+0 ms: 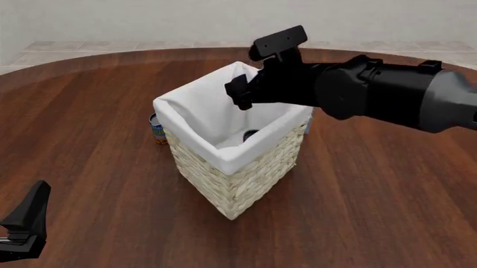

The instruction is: Pick up the tomato sauce, and put it in the basket.

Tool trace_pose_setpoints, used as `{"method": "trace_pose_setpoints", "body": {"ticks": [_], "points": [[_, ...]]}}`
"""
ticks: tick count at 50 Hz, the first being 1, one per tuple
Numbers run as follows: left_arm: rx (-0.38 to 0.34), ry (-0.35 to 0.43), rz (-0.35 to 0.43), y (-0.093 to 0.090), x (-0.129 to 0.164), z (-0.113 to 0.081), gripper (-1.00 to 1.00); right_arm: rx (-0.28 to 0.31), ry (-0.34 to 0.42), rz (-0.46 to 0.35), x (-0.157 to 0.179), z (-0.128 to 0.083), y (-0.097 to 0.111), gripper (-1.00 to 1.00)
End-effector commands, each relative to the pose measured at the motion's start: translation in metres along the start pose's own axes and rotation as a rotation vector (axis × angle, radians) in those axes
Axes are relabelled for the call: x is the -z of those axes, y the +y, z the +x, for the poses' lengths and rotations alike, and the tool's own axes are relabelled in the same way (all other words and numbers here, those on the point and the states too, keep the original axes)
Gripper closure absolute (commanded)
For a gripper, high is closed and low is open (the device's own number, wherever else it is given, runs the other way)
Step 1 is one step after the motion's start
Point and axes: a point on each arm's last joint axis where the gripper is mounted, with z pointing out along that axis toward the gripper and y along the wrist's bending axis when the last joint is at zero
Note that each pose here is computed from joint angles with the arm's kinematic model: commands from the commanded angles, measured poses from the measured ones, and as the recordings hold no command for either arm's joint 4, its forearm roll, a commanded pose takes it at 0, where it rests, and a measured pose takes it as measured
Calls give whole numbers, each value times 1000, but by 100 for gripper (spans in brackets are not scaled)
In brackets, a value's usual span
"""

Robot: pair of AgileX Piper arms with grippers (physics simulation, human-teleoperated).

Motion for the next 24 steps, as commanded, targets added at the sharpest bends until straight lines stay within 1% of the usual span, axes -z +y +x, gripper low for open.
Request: {"method": "trace_pose_setpoints", "body": {"ticks": [1, 24], "points": [[0, 0, 0, 0, 0, 0, -100, 12, -14, -1, 9, -8, 0, -100], [0, 0, 0, 0, 0, 0, -100, 25, -38, -2, 31, -15, 1, -100]]}}
